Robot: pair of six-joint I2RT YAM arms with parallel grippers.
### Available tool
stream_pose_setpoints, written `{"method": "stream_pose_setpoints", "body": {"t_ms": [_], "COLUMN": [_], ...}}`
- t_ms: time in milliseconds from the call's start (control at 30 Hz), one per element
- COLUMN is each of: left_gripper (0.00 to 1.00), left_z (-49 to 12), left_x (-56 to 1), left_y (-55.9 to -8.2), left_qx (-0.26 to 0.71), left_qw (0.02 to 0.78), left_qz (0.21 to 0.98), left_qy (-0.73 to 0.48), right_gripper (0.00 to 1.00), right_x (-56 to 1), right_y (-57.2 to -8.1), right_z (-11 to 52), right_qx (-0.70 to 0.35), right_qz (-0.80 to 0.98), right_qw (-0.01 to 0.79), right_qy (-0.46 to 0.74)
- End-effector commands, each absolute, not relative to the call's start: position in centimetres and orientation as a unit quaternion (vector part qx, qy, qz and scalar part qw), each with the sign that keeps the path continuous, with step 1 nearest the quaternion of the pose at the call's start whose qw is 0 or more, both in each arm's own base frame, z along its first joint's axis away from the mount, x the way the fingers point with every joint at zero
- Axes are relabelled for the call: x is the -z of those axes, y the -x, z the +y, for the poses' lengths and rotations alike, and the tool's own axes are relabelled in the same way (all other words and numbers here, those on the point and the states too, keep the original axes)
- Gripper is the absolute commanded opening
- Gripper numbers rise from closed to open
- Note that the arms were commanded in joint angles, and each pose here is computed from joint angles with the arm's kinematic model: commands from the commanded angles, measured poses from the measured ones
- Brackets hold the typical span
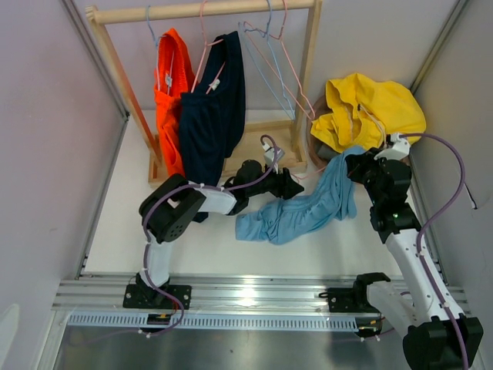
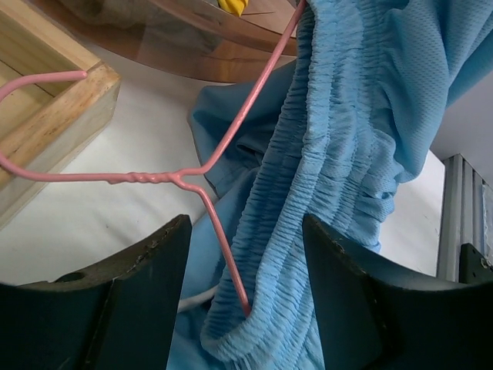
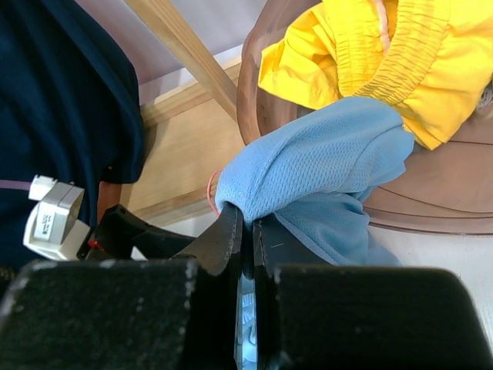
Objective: Remove the shorts from the hanger
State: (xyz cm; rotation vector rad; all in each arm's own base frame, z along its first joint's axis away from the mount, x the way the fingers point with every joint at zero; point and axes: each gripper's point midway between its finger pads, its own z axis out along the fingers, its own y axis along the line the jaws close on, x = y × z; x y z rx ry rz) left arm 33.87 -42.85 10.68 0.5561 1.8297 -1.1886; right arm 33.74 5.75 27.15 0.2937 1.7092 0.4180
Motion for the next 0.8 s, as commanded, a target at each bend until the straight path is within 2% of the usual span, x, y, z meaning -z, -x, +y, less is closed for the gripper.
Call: {"method": "stream_pose_setpoints", "body": {"t_ms": [0,367,467,567,600,633,667,767], "left_gripper": [0.65,0.63,0.56,0.35,0.14,0.06,0.0,0.0], "left_z": [-44.5,-44.6,-45.1,-45.7,-45.9,-46.0,-46.2,-46.0], "left_x": [-12.6,-9.3,-8.8,-8.6,-8.7,-8.6,-8.7,-9.7], "left_y": [-34.5,-35.6,-35.7,-35.7,-35.7,-35.5,-35.3,-34.7], "left_qx": [0.498,0.472,0.479,0.491,0.497,0.502,0.507,0.517], "left_qw": [0.452,0.442,0.434,0.425,0.422,0.418,0.415,0.417], "left_qz": [0.704,0.731,0.731,0.729,0.727,0.725,0.723,0.713], "left_qy": [-0.229,-0.219,-0.218,-0.217,-0.215,-0.219,-0.22,-0.224], "right_gripper": [0.0,0.0,0.0,0.0,0.0,0.0,0.0,0.0], "right_x": [-29.5,-29.0,-28.9,-28.8,-28.8,-28.7,-28.5,-28.3], "right_y": [-34.1,-34.7,-34.9,-35.0,-35.0,-35.0,-35.0,-35.0], "right_z": [6.2,6.5,6.4,6.4,6.4,6.4,6.4,6.4], "right_qx": [-0.191,-0.195,-0.193,-0.191,-0.191,-0.191,-0.191,-0.191], "right_qz": [0.727,0.731,0.732,0.733,0.733,0.734,0.735,0.736], "right_qw": [0.651,0.646,0.644,0.644,0.644,0.643,0.642,0.64], "right_qy": [-0.108,-0.107,-0.107,-0.106,-0.106,-0.107,-0.106,-0.109]}}
